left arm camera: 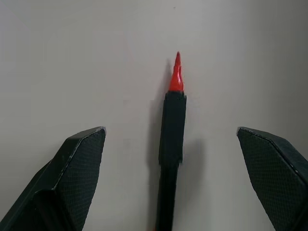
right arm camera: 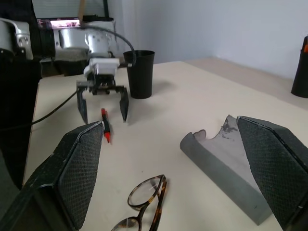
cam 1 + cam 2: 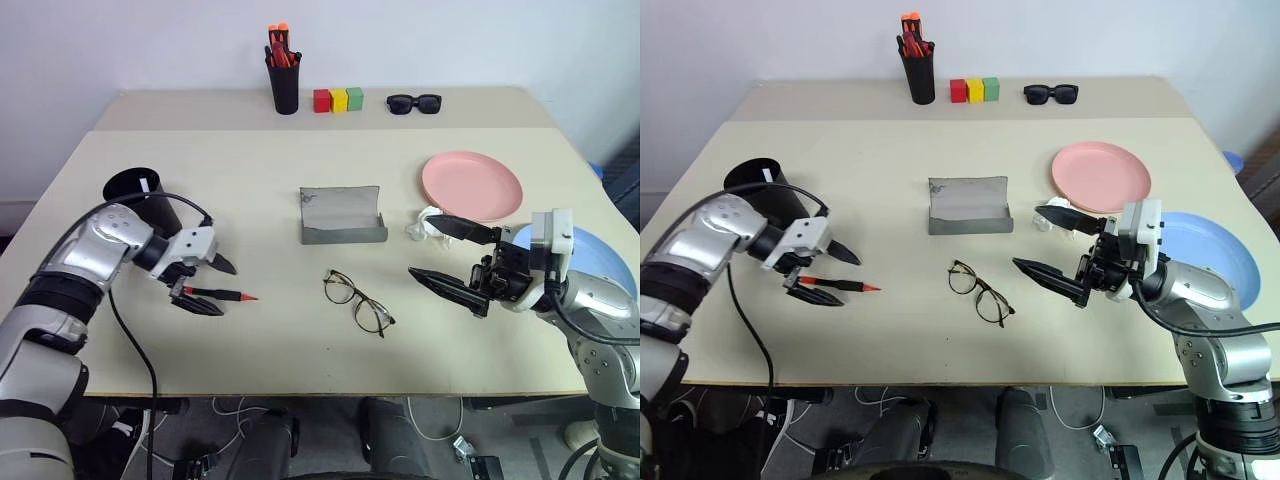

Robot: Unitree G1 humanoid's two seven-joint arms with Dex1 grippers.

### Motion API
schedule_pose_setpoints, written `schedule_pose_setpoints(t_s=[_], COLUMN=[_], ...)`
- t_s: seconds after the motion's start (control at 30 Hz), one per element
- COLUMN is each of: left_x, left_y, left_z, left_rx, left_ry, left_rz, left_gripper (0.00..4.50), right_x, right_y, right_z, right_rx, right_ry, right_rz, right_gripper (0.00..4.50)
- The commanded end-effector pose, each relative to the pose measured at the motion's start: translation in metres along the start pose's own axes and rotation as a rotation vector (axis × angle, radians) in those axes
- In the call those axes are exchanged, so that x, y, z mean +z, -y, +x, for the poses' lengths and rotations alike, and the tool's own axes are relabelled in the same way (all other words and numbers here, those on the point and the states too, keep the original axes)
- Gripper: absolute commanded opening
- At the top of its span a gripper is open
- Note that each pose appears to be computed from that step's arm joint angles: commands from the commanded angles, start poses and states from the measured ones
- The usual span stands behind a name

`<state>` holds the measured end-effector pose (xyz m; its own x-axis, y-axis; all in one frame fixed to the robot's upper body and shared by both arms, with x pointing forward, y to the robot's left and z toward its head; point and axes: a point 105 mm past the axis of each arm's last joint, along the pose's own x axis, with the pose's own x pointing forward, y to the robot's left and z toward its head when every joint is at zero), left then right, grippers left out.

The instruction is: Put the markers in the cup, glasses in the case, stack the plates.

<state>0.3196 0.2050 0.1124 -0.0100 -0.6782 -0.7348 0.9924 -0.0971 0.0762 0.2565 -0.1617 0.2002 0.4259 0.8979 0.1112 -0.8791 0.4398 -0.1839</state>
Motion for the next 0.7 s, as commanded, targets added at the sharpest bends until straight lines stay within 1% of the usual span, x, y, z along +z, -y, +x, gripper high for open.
schedule_pose_setpoints(t_s=[0.03, 0.07, 0.17, 0.23, 0.3, 0.37, 0.5, 0.63, 0.7], left_x=[-0.004, -0.008, -0.015, -0.016, -0.011, -0.001, 0.029, 0.067, 0.083], left_y=[0.002, 0.003, 0.005, 0.005, 0.002, -0.003, -0.014, -0.038, -0.052], left_z=[-0.002, -0.001, -0.002, -0.004, -0.005, -0.004, -0.011, -0.047, -0.078], left_rx=[-0.016, -0.022, -0.031, -0.03, -0.017, 0.01, 0.083, 0.301, 0.457], left_ry=[-0.068, -0.091, -0.125, -0.133, -0.109, -0.051, 0.14, 0.401, 0.535], left_rz=[0.07, 0.085, 0.081, 0.091, 0.104, 0.111, 0.065, 0.026, -0.001], left_gripper=[3.95, 3.62, 2.23, 1.15, 0.11, 0.04, 0.04, 0.04, 0.04], right_x=[0.009, 0.009, 0.008, 0.009, 0.011, 0.011, 0.01, 0.015, 0.017], right_y=[-0.005, -0.006, -0.007, -0.006, -0.005, -0.005, -0.006, -0.007, -0.008], right_z=[0.003, 0.002, 0.001, 0.001, 0.003, 0.006, 0.008, 0.007, 0.008], right_rx=[0.02, 0.023, 0.031, 0.026, 0.026, 0.031, 0.044, 0.051, 0.055], right_ry=[0.018, 0.011, -0.006, -0.005, 0.0, 0.002, -0.015, -0.001, 0.01], right_rz=[-0.035, -0.035, -0.038, -0.039, -0.041, -0.041, -0.042, -0.031, -0.022], right_gripper=[4.5, 4.5, 4.5, 4.5, 4.5, 4.5, 4.5, 4.5, 4.5])
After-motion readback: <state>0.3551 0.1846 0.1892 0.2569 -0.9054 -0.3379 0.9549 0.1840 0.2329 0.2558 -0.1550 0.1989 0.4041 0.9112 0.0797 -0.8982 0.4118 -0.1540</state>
